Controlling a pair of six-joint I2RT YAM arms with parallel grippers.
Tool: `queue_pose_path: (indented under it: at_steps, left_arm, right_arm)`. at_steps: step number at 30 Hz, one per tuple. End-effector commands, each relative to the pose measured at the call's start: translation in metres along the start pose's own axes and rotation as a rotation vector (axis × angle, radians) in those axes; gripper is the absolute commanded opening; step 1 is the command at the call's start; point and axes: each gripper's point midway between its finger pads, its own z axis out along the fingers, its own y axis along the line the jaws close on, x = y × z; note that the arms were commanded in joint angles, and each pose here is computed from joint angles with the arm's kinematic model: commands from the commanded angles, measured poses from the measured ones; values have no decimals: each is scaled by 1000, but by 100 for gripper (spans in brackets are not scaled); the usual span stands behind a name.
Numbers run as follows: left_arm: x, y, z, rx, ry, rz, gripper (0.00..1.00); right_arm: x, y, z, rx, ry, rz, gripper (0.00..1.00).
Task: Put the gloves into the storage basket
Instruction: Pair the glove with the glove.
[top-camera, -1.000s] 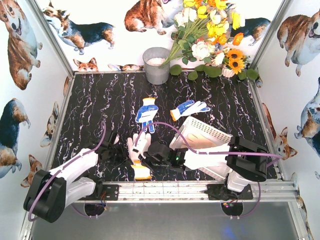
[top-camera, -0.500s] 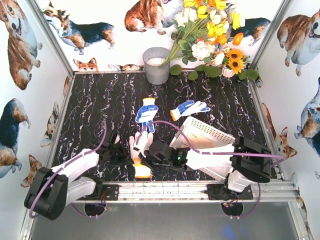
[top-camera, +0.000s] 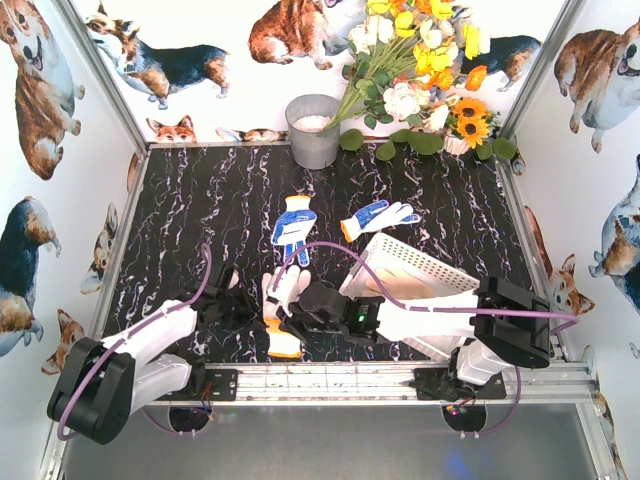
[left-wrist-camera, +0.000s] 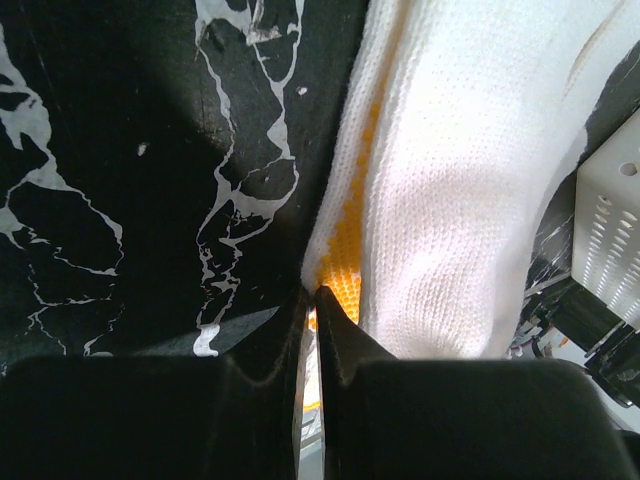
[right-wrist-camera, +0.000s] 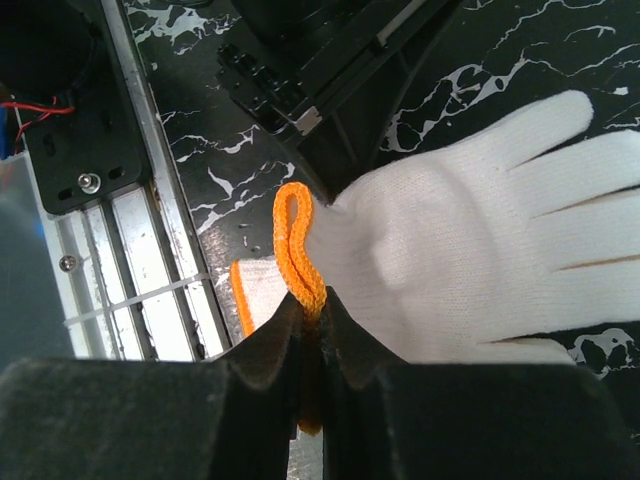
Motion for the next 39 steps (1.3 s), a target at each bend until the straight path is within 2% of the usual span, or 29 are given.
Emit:
queue_pose_path:
  at_steps: [1,39]
  left_arm:
    - [4,29,5,-106,-17,-2,0]
    - [2,22,2,-84,-23,-1,0]
  right_arm:
    - [-14,14,2,-37,-59,13,0]
    - [34,27,33,-95,52,61,0]
